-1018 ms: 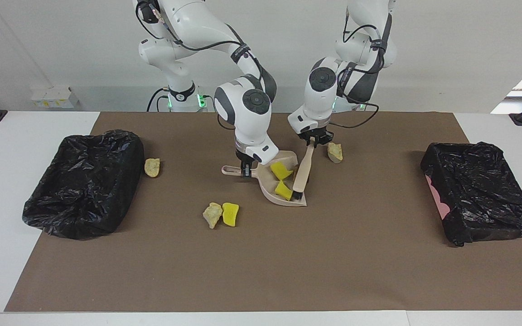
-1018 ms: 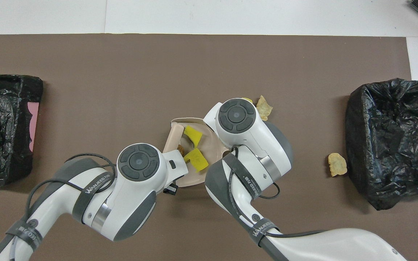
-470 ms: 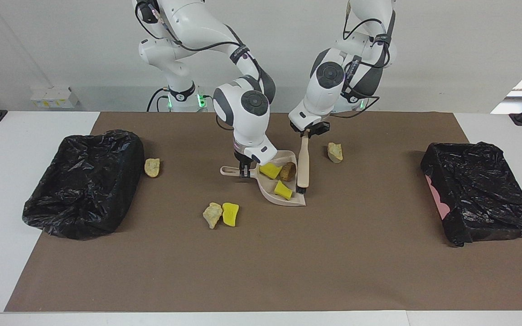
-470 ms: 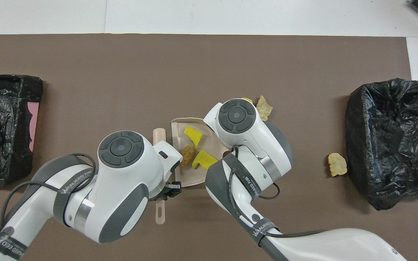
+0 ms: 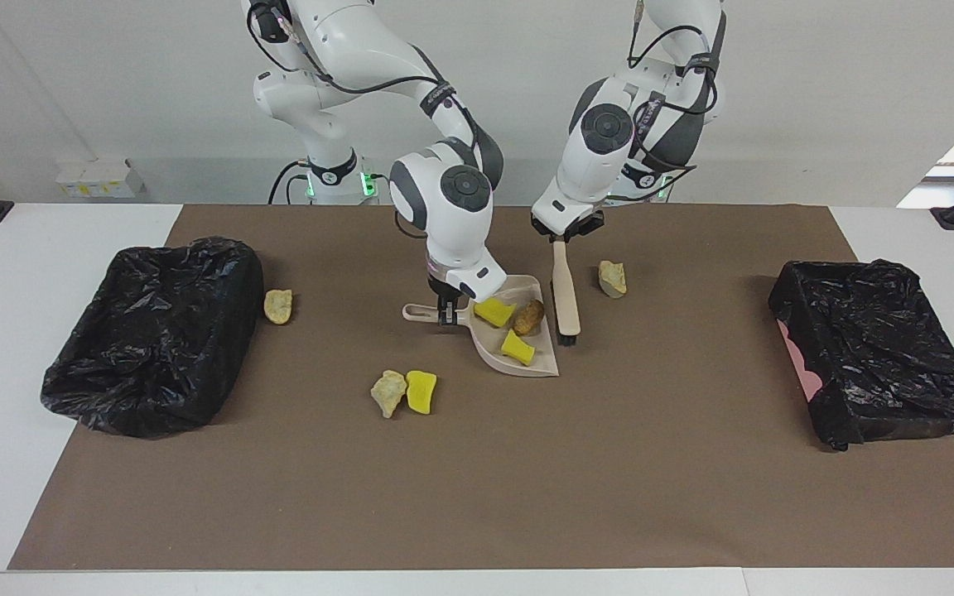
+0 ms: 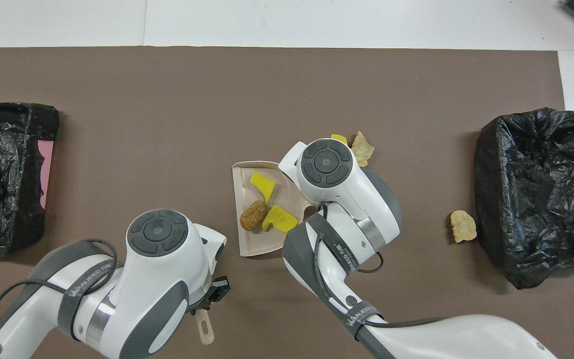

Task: Sweep and dump trash in bin
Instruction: 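Sweep the nugget into the dustpan with the left gripper's brush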

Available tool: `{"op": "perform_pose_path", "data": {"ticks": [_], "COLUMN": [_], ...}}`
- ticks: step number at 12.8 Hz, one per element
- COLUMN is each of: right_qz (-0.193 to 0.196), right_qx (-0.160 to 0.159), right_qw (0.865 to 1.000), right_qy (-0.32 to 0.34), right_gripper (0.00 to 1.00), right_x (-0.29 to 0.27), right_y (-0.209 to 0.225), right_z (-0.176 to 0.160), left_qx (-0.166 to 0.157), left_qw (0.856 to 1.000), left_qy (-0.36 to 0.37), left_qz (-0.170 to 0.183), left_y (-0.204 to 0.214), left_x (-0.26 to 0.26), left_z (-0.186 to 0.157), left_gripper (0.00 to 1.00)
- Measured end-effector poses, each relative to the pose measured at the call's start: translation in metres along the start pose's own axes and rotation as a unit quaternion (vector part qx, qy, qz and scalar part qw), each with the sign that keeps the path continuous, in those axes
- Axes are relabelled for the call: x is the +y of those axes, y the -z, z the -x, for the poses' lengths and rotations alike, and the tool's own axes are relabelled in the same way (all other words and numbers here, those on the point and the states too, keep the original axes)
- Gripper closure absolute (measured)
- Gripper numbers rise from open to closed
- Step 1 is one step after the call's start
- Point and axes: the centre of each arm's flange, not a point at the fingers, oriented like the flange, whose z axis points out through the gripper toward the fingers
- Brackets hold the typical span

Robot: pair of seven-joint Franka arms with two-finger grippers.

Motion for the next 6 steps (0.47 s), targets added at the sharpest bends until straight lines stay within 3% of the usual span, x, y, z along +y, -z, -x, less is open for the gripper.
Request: {"op": "perform_pose_path", "data": {"ticks": [6], "right_qz": [0.011], "right_qx": [0.001], "right_qw": [1.000], "right_qy": [0.007], "right_gripper": [0.69], "right_x": [-0.004], "right_y": [-0.001], "right_z": [-0.004], "left_qx": [0.007], "left_qw": [0.998], "left_qy": [0.064], "left_qz": [-0.018], "left_y": [-0.018], "left_x": [-0.041], "left_z": [-0.009], "left_gripper": [0.74]}}
